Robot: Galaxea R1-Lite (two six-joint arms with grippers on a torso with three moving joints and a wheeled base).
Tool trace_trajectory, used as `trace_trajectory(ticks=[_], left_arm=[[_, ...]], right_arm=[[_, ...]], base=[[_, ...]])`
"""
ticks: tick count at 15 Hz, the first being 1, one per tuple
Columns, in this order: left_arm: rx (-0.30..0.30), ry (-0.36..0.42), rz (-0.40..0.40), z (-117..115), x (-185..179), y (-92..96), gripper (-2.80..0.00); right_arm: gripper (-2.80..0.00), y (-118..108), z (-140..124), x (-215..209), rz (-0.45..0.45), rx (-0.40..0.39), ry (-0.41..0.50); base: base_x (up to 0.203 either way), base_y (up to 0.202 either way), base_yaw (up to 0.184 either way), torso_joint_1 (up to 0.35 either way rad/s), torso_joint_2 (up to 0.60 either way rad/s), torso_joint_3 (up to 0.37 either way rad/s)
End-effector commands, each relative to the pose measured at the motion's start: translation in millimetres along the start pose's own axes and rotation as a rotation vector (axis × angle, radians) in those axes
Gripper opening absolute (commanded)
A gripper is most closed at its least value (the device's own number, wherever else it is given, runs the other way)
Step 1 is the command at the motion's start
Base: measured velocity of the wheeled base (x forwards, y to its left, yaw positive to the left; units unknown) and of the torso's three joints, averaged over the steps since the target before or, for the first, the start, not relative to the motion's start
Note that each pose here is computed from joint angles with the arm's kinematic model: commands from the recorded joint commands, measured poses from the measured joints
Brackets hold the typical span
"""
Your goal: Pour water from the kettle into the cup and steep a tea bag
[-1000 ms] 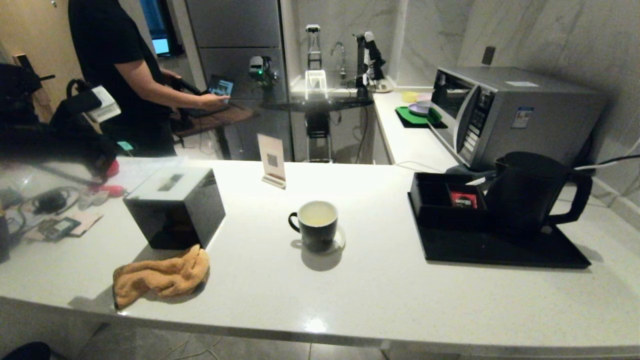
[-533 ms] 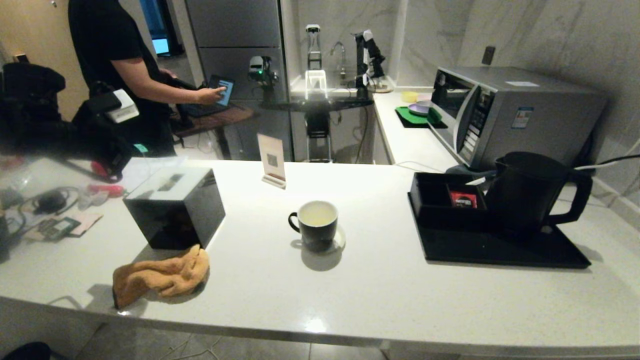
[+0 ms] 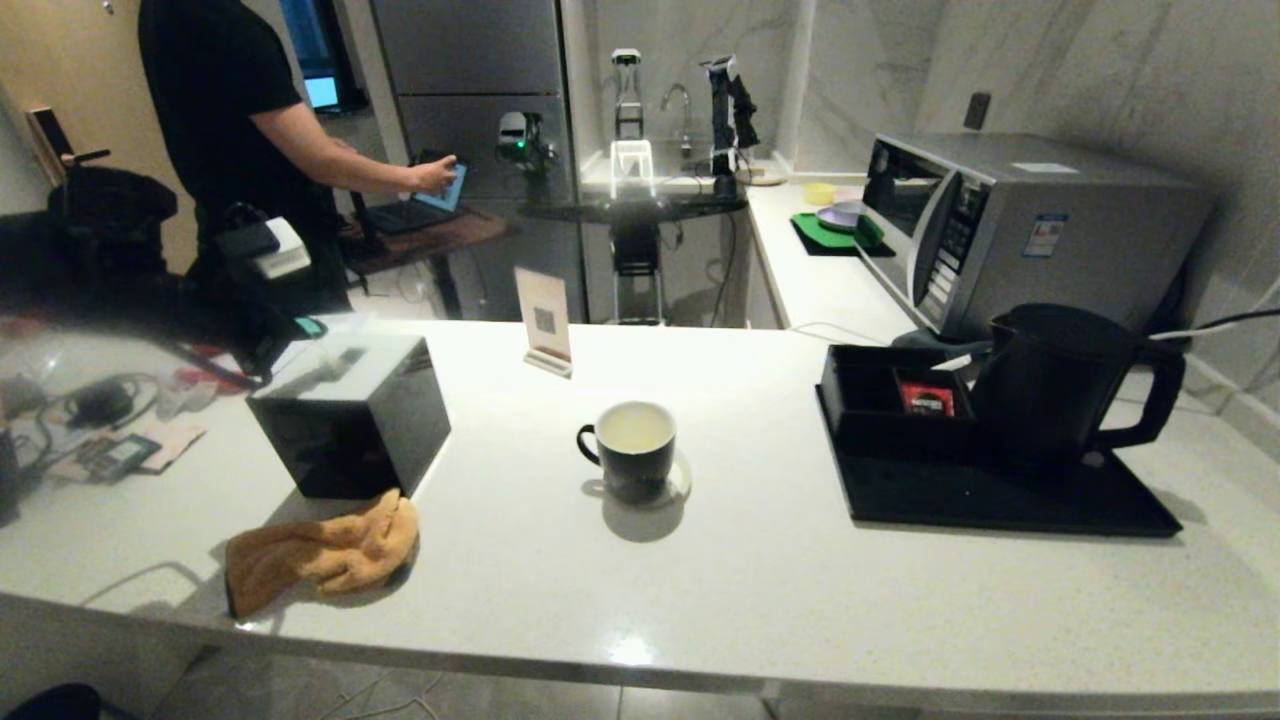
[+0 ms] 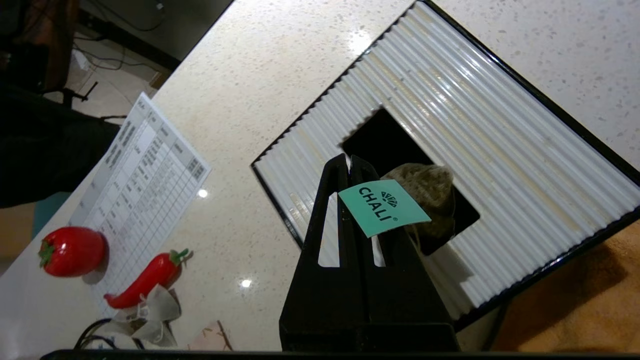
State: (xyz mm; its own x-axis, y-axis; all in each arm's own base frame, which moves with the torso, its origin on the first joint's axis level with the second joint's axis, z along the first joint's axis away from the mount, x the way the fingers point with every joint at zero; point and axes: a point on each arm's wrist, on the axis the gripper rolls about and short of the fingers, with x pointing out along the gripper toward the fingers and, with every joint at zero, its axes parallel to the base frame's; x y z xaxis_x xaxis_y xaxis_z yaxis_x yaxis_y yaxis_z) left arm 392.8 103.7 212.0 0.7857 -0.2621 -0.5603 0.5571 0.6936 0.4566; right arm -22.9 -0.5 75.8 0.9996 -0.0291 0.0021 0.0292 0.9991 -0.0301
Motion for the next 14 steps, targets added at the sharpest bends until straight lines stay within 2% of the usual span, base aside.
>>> trace_trajectory(ticks=[1,7,14], left_arm=[[0.001,0.013,-0.024,-7.2,9.3,-2.0,-2.8],[0.007,0.034,-0.062,-19.0,27.8,-5.4,-2.8],[0.027,0.035,-0.07,-22.0,33.1,-6.0,-2.8]], right_arm=[[-2.8,0.0,0.1,0.0,0.0,-0.001,-0.001],[-2.8,0.0,-0.2,0.1,0.0,-0.001,0.001],[-2.8,0.0,0.2,-0.1,0.0,-0.001,-0.001]], base=[[0.0,0.0,0.0,0.0,0.0,0.0],[0.0,0.0,0.0,0.0,0.0,0.0],[0.0,0.0,0.0,0.0,0.0,0.0]])
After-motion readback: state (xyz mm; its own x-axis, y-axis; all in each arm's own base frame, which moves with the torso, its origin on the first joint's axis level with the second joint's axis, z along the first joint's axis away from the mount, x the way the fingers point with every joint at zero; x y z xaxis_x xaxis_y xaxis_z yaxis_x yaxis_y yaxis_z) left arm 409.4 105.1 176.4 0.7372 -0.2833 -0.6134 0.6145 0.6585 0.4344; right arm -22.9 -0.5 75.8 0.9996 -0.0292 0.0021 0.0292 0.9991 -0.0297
